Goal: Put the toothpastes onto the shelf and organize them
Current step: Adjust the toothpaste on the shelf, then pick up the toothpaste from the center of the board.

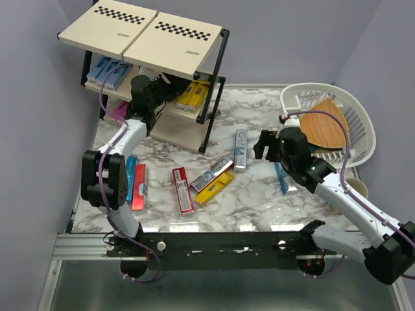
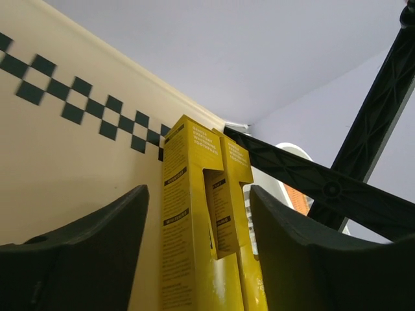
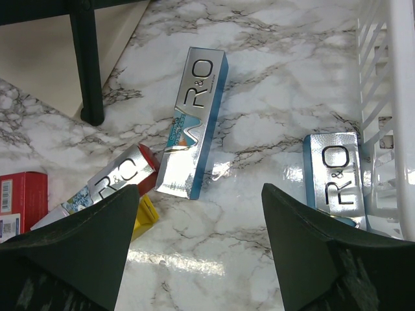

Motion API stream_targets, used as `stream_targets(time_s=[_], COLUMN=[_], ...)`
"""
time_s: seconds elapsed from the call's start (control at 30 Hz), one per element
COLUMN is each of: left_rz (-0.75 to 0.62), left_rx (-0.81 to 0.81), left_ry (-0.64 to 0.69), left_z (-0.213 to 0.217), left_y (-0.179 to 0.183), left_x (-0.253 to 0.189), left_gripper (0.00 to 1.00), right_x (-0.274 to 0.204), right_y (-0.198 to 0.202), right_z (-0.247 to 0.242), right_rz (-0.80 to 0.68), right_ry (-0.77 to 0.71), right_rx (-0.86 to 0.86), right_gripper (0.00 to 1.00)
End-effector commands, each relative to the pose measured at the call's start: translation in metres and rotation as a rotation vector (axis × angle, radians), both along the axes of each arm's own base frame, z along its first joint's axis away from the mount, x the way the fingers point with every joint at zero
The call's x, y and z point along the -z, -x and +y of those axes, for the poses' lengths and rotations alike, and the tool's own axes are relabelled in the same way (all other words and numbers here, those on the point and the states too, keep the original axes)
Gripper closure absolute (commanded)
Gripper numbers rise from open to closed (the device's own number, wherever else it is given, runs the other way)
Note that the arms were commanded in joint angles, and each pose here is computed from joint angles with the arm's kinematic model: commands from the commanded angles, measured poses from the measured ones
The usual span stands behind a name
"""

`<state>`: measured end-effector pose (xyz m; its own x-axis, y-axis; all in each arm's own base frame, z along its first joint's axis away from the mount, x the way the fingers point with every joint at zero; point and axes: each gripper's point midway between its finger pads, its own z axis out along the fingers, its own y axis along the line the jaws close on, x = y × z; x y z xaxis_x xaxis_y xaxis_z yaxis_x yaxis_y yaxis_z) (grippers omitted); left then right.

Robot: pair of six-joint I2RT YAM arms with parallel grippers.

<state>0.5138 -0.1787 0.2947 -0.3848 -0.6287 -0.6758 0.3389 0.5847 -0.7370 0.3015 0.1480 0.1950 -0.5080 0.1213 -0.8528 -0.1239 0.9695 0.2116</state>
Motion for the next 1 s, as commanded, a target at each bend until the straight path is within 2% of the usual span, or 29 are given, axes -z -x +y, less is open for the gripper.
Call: stream_targets(time_s=[0.0, 0.13, 0.2, 0.27, 0.3, 0.43, 0.7, 0.87, 0.97], left_rz=[-0.047, -0.077, -0.071, -0.102, -0.081, -0.086, -0.120, -0.127, -0.067], left_rx=[-0.078, -0.162, -0.185, -0.219, -0.223, -0.221, 0.021, 0.197, 0.254], left_ry=[-0.082, -0.140, -0.212, -0.285, -0.325, -0.477, -0.743, -0.801, -0.822], left_z=[0.025, 0.048, 0.056, 0.068, 0.072, 0.088, 0.072, 0.032, 0.014], left_y=[0.011, 0.035, 0.047, 0.067, 0.077, 0.129, 0.221, 0.267, 0.282], left_x=[-0.022, -0.036, -0.024, -0.031, -0.017, -0.005, 0.051, 0.076, 0.097], left_gripper=[0.25, 0.19, 0.15, 0.12, 0.11, 0.06, 0.01, 0.01, 0.01], right_x=[-0.009, -0.009, -0.008, -0.005, -0.005, 0.003, 0.018, 0.024, 0.026], right_y=[-0.002, -0.001, 0.000, 0.002, 0.002, 0.005, 0.004, 0.001, 0.001], right_z=[-0.003, 0.000, 0.002, 0.005, 0.006, 0.009, 0.017, 0.021, 0.021], right_rz=[-0.022, -0.013, -0.004, 0.012, 0.019, 0.055, 0.119, 0.146, 0.155], right_ry=[-0.004, -0.013, -0.021, -0.029, -0.032, -0.038, -0.056, -0.061, -0.065], right_rx=[0.010, -0.001, -0.009, -0.020, -0.021, -0.026, -0.035, -0.025, -0.016], right_gripper=[0.15, 0.15, 0.15, 0.15, 0.15, 0.15, 0.15, 0.15, 0.15])
